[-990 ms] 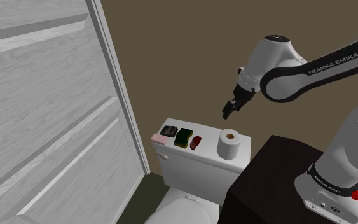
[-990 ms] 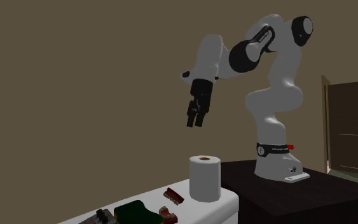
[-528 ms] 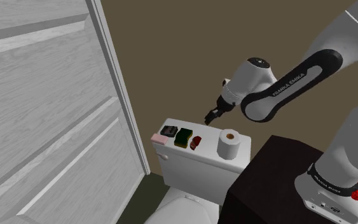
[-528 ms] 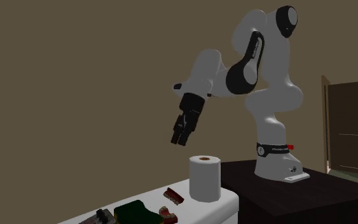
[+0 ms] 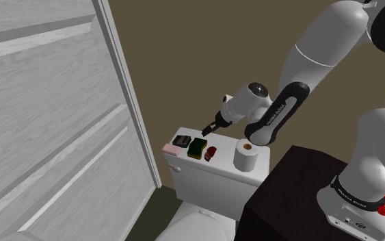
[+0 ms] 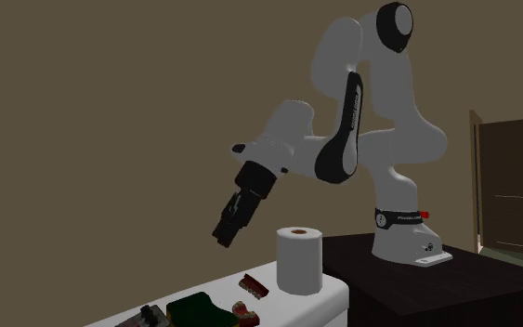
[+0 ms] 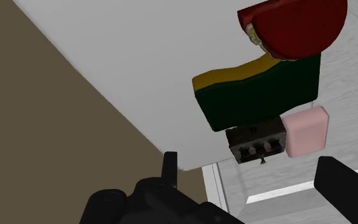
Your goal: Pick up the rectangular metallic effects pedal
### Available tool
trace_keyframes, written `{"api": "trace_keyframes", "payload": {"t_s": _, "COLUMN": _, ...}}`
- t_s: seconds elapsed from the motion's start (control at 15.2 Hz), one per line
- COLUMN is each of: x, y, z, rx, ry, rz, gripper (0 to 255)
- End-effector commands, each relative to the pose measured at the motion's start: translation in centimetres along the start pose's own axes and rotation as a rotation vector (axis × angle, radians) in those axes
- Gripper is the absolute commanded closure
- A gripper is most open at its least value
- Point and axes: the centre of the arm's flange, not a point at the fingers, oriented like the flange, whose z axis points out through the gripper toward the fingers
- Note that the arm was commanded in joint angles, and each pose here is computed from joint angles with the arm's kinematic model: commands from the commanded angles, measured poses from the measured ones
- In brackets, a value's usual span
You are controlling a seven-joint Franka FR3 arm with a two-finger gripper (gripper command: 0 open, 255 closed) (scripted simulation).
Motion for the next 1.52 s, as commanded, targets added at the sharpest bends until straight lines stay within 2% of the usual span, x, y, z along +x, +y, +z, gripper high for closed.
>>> {"api": "trace_keyframes", "payload": {"t_s": 0.0, "x": 0.5, "y": -1.6, "z": 2.0, "rx": 0.023, "ry": 0.042, "rz": -0.019, "gripper": 0}}
{"api": "trace_keyframes", "payload": {"t_s": 0.46, "x": 3.3, "y": -4.5, "z": 9.1, "rx": 0.061, "ry": 0.19, "rz": -0.042, "gripper": 0}}
{"api": "trace_keyframes", "payload": {"t_s": 0.53, "x": 3.5, "y": -4.7, "z": 9.4, "rx": 0.063, "ry": 0.197, "rz": -0.043, "gripper": 0}}
{"api": "trace_keyframes", "payload": {"t_s": 0.99, "x": 1.3, "y": -4.2, "z": 12.8, "rx": 0.063, "ry": 0.197, "rz": -0.043, "gripper": 0}}
{"api": "trace_keyframes", "payload": {"t_s": 1.12, "x": 1.3, "y": -4.2, "z": 12.8, "rx": 0.063, "ry": 0.197, "rz": -0.043, "gripper": 0}}
{"api": "trace_keyframes", "payload": {"t_s": 1.19, "x": 1.2, "y": -4.2, "z": 12.8, "rx": 0.063, "ry": 0.197, "rz": -0.043, "gripper": 255}}
{"api": "trace_keyframes", "payload": {"t_s": 1.45, "x": 1.3, "y": -4.3, "z": 12.8, "rx": 0.063, "ry": 0.197, "rz": -0.043, "gripper": 255}}
